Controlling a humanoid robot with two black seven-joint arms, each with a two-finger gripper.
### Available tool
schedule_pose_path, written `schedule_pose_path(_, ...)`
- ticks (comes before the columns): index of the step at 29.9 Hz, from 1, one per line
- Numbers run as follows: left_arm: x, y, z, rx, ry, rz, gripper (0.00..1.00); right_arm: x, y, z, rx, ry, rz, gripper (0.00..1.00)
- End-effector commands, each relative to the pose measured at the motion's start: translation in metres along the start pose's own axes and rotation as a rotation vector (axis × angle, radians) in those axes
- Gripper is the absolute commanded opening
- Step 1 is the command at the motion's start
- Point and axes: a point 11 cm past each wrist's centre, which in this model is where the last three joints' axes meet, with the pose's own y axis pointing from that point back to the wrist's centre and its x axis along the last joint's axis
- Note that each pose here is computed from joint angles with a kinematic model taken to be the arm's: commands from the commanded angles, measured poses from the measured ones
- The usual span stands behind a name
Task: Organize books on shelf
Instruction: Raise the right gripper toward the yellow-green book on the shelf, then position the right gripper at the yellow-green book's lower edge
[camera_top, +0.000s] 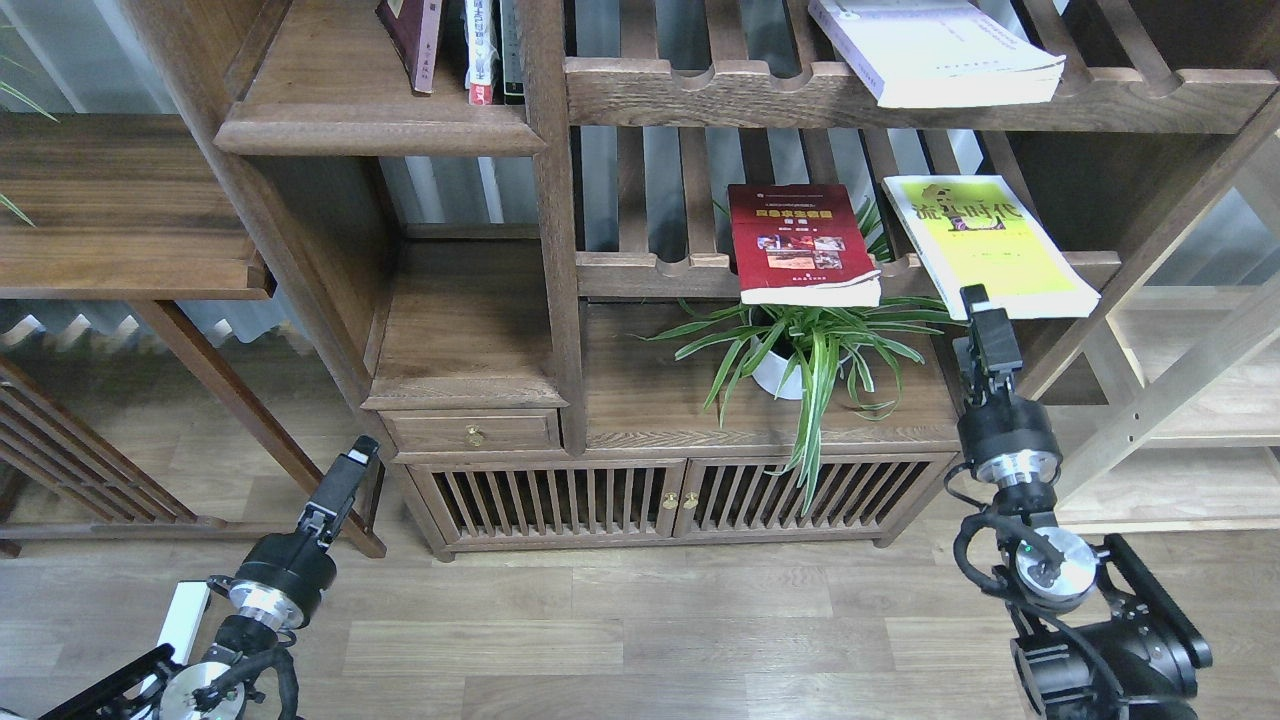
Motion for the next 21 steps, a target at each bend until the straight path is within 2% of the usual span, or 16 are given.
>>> schedule_pose_path(1, 0.003, 0.003, 0.002, 0.0, -0.006, 0.006, 0.99, 0.002, 0.0, 0.0, 0.003, -0.002, 0.008, 1.0)
schedule_pose_path(21, 0.016, 0.02, 0.008, 0.0, -0.016, 0.037, 0.99, 0.016, -0.01, -0.002, 0.014, 0.011, 0.082, 1.0)
